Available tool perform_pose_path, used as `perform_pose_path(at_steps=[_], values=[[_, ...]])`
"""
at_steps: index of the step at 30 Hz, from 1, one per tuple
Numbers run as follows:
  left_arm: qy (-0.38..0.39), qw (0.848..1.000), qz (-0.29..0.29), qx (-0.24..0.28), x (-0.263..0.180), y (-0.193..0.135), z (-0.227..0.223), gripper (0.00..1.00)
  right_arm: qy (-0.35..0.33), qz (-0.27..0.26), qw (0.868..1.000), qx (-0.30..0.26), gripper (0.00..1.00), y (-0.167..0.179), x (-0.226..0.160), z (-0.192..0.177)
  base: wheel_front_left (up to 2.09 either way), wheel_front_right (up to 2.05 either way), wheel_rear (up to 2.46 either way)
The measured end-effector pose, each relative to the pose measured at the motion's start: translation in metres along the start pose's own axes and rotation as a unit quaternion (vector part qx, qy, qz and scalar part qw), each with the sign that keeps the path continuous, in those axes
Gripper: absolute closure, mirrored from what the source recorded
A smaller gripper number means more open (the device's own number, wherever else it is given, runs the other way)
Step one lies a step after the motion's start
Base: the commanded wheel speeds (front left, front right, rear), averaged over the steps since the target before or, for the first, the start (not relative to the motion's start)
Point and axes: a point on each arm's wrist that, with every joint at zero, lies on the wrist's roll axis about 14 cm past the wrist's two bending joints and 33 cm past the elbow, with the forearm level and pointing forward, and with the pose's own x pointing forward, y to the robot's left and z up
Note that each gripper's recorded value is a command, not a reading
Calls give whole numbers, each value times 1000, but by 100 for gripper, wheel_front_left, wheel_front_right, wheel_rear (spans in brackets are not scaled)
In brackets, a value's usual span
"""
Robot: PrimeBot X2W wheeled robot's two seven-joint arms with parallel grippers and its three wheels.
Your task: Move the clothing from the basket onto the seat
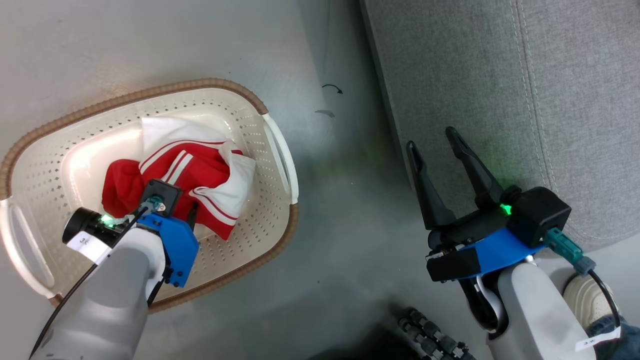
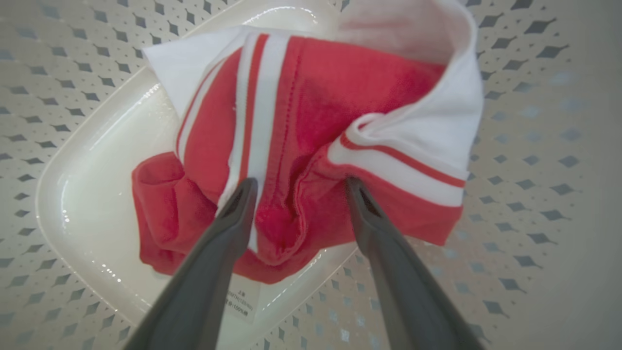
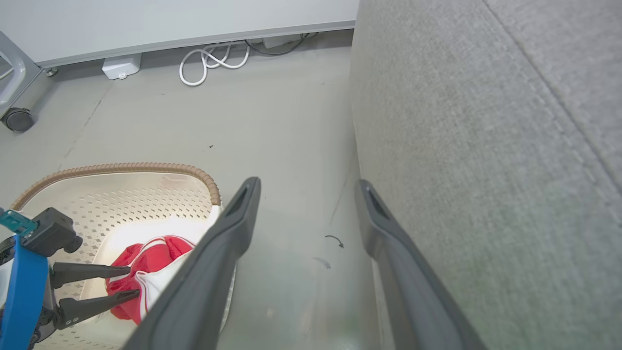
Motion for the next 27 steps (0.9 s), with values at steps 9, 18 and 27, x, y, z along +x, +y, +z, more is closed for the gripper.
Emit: perform_pose_path(at_steps=[9, 18, 27], values=[[42, 999, 0, -13, 10, 0, -12, 0, 11, -4, 1000, 2, 0, -3, 0, -10, 0, 0, 0], [80, 996, -35, 5, 12, -20, -26, 0, 11, 4, 1000, 8, 0, 2, 6, -12, 0, 0, 0], [67, 996, -60, -2, 7, -26, -22, 100, 9, 9, 1000, 8, 0, 5, 9, -11, 0, 0, 0]])
